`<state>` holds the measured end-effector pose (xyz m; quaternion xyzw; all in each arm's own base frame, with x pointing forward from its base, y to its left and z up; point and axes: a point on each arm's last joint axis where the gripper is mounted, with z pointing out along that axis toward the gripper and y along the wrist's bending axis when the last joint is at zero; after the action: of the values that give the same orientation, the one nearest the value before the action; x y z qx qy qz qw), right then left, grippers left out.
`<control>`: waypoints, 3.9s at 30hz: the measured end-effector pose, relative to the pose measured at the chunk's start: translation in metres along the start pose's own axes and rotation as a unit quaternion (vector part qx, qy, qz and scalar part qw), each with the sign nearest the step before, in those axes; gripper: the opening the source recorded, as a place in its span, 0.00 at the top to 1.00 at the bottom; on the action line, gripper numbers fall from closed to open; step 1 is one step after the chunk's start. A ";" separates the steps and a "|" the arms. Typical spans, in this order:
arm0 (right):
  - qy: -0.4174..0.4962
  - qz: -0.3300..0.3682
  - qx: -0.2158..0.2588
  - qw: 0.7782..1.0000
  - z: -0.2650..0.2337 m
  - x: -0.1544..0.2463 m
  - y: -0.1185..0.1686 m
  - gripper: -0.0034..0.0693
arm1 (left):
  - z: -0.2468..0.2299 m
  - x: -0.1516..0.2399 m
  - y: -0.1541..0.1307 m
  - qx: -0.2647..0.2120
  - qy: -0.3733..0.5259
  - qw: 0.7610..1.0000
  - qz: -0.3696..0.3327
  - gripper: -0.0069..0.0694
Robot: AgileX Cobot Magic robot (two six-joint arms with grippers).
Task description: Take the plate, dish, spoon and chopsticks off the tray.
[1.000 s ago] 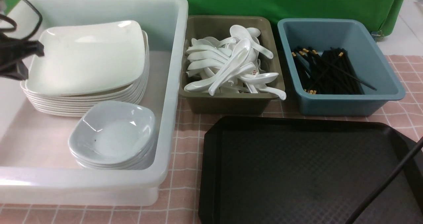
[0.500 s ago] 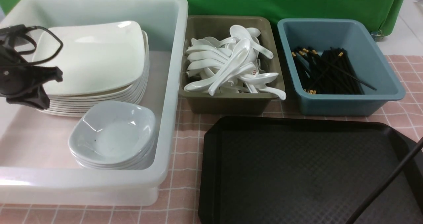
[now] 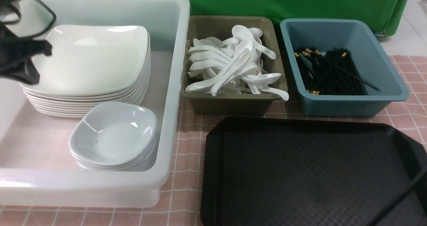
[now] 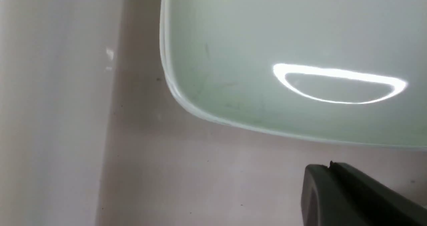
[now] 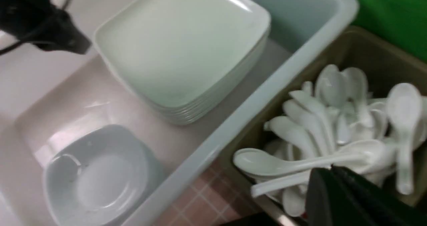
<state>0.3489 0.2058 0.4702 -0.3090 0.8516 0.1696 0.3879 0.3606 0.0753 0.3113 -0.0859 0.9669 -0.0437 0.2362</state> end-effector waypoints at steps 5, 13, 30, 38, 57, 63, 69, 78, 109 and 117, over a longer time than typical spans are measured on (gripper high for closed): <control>-0.056 -0.015 0.079 0.995 -0.073 -0.005 0.002 0.91 | -0.072 0.011 -0.021 0.050 -0.090 0.994 0.024 0.90; -0.127 0.002 0.208 0.970 -0.227 0.048 0.018 0.91 | -0.221 0.082 -0.088 0.141 -0.301 0.931 0.152 0.90; -0.358 0.039 0.189 0.914 -0.221 0.318 0.050 0.91 | -0.161 0.269 -0.064 0.194 -0.401 0.881 0.159 0.90; -0.428 0.009 0.156 0.890 -0.177 0.369 0.054 0.90 | -0.107 0.304 -0.046 0.178 -0.448 0.868 0.116 0.90; -0.435 0.006 0.153 0.887 -0.176 0.369 0.054 0.79 | -0.101 0.304 -0.042 0.134 -0.459 0.865 0.153 0.90; -0.435 0.006 0.153 0.887 -0.176 0.369 0.054 0.78 | -0.101 0.304 -0.041 0.129 -0.460 0.864 0.158 0.90; -0.436 0.006 0.153 0.887 -0.176 0.369 0.054 0.77 | -0.099 0.306 -0.035 0.095 -0.477 0.859 0.163 0.90; -0.436 0.005 0.153 0.887 -0.176 0.369 0.055 0.74 | -0.048 0.326 -0.016 0.017 -0.519 0.849 0.101 0.90; -0.436 0.005 0.153 0.887 -0.176 0.369 0.055 0.65 | -0.033 0.334 -0.013 -0.009 -0.461 0.880 0.112 0.90; -0.436 0.005 0.153 0.887 -0.176 0.369 0.055 0.63 | -0.033 0.334 -0.013 -0.010 -0.460 0.880 0.114 0.90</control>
<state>0.0280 0.0084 0.3033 -0.1368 0.6134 0.1571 0.7618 0.0559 0.0021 0.1917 0.0124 0.7526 0.0382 0.6573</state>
